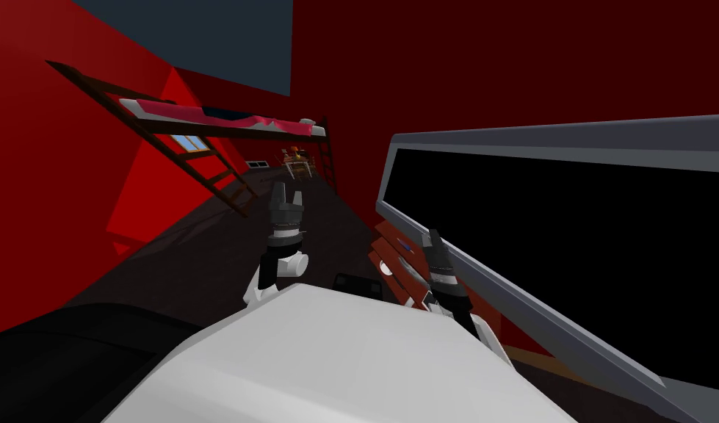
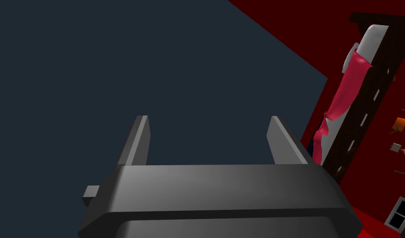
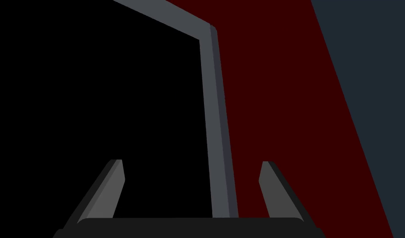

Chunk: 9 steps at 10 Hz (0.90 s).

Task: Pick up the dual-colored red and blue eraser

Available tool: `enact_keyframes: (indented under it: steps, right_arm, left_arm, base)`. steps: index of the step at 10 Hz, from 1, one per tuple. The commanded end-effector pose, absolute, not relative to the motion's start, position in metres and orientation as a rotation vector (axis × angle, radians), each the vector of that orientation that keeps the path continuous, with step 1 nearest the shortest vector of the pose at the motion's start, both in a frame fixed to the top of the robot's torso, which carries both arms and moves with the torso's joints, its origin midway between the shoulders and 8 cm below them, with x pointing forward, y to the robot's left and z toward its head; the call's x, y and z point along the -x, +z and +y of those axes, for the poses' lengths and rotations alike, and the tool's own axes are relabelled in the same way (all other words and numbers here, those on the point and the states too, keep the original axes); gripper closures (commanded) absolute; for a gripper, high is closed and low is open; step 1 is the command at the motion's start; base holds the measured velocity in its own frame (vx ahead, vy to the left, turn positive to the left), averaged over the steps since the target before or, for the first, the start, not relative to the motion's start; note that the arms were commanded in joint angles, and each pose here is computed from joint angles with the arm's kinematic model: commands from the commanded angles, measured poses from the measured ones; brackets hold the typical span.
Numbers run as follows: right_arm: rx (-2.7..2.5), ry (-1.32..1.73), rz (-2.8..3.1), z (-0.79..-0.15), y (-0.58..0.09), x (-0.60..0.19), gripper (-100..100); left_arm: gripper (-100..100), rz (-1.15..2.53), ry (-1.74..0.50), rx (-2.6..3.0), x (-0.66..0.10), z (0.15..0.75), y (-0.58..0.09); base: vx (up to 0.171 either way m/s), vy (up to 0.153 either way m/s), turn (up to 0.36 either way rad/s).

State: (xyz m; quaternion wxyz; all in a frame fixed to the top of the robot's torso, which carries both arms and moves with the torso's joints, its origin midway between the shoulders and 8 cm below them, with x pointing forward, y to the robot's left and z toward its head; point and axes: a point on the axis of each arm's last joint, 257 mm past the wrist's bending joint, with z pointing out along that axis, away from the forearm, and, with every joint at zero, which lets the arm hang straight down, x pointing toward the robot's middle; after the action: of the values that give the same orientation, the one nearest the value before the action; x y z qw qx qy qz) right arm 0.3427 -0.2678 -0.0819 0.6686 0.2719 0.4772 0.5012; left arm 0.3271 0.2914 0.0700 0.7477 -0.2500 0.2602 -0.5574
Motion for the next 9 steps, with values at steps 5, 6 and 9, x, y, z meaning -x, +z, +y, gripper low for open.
enact_keyframes:
  steps: [5,6,9]
  right_arm:
    - [-0.636,0.964,1.306,-0.281,-0.158,-0.328,-100]
    - [-0.663,0.905,1.385,-0.292,-0.188,-0.319,-100]
    - [-0.658,0.821,1.488,-0.300,-0.221,-0.306,-100]
  left_arm:
    - [0,0.569,-1.219,0.547,-0.327,0.291,0.070]
    - [0,0.569,-1.219,0.547,-0.327,0.291,0.070]
    - [0,0.569,-1.219,0.547,-0.327,0.291,0.070]
  base:
    - [-0.023,-0.047,0.111]
    - [-0.023,-0.042,0.163]
    - [-0.019,-0.040,0.130]
